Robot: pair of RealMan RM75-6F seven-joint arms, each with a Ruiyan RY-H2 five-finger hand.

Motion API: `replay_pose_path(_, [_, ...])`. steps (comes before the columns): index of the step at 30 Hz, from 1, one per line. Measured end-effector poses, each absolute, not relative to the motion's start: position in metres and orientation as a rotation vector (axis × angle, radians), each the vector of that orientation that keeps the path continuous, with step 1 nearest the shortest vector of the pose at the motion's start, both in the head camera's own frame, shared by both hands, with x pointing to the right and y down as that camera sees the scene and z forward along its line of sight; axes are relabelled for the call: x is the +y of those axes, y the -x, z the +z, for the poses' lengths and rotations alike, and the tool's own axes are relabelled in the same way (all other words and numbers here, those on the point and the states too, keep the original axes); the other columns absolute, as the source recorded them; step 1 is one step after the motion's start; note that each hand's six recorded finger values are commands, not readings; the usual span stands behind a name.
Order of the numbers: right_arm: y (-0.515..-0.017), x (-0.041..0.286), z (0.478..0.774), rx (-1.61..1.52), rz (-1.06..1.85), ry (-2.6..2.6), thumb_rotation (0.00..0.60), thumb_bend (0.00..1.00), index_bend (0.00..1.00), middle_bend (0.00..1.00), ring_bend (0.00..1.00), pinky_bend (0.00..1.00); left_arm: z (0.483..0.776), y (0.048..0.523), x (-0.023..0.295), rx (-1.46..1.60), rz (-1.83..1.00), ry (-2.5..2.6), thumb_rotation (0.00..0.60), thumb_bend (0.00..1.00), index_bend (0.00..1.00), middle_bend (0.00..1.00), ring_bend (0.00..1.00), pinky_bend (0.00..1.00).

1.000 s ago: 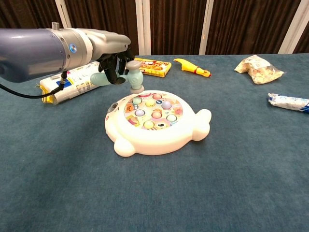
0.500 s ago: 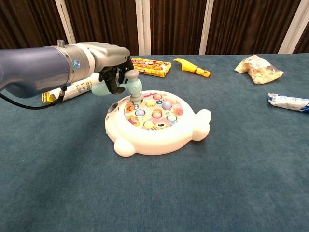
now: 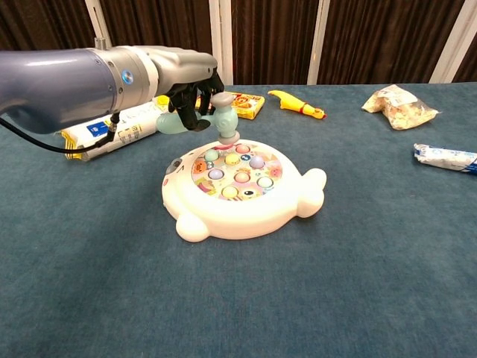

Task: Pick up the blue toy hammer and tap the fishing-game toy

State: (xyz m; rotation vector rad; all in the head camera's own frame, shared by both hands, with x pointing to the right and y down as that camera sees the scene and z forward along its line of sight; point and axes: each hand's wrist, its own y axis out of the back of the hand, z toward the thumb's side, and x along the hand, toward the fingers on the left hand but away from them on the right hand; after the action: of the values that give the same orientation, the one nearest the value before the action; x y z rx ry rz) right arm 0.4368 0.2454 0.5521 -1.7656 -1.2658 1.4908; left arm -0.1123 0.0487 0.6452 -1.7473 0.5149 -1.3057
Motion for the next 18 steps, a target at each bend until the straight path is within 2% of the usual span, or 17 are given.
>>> replay_pose_path(18, [-0.437, 0.245, 0.552, -1.271, 1.491, 1.771, 0.600, 0.26, 0.00, 0.00, 0.00, 0.00, 0.664, 0.099, 0.064, 0.443, -1.323, 1.752, 0.600, 0.66, 0.63, 0.60, 0.41, 0.52])
